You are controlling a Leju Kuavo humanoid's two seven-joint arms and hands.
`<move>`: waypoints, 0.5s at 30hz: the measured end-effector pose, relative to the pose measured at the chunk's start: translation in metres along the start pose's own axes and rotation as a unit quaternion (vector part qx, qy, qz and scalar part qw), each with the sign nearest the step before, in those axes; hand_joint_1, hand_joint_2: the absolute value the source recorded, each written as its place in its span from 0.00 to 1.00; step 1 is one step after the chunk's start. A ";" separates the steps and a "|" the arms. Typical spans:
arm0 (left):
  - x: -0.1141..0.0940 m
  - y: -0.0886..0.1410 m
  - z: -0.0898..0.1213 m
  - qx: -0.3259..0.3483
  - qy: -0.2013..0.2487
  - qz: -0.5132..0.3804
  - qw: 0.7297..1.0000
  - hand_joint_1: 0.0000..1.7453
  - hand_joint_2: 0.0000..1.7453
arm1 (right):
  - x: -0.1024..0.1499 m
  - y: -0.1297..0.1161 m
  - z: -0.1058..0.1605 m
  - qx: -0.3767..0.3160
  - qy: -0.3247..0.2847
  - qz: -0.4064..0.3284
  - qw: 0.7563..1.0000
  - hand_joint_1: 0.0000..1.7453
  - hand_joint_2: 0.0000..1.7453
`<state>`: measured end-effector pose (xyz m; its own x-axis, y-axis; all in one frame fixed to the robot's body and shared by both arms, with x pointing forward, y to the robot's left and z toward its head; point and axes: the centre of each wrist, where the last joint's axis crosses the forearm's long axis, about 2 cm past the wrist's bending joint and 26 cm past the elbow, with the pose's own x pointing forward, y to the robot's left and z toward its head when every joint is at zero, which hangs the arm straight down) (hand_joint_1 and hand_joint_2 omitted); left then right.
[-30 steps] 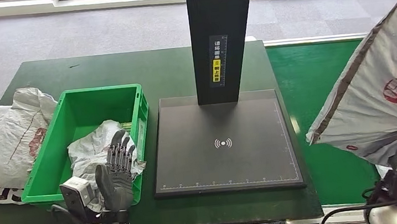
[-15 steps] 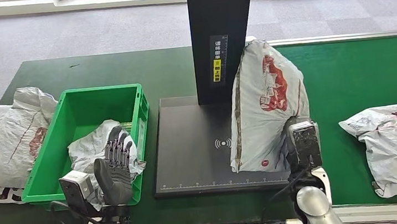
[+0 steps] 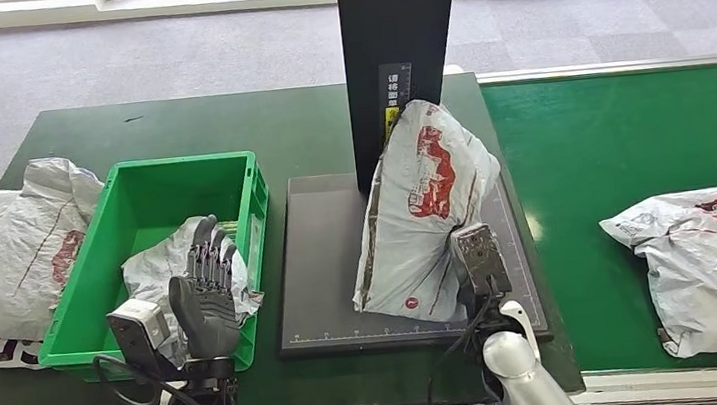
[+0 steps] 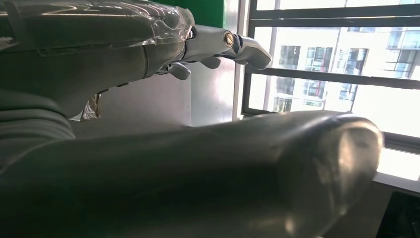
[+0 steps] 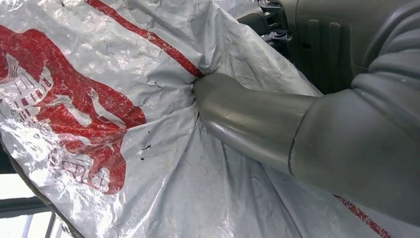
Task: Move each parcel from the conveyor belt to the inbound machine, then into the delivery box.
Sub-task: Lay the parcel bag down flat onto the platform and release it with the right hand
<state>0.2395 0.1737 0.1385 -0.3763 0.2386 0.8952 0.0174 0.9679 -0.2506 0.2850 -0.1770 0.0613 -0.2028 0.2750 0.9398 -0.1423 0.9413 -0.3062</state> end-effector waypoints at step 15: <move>-0.006 -0.003 -0.013 0.007 -0.023 -0.049 0.999 0.00 0.00 | 0.000 0.004 0.004 0.057 0.052 -0.048 0.996 0.00 1.00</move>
<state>0.2539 0.1702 0.1390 -0.4170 0.1380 0.8984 -0.0353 0.9852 -0.1678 0.2804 -0.1742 0.0595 -0.0830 0.2083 0.9745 -0.2662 0.9377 -0.2231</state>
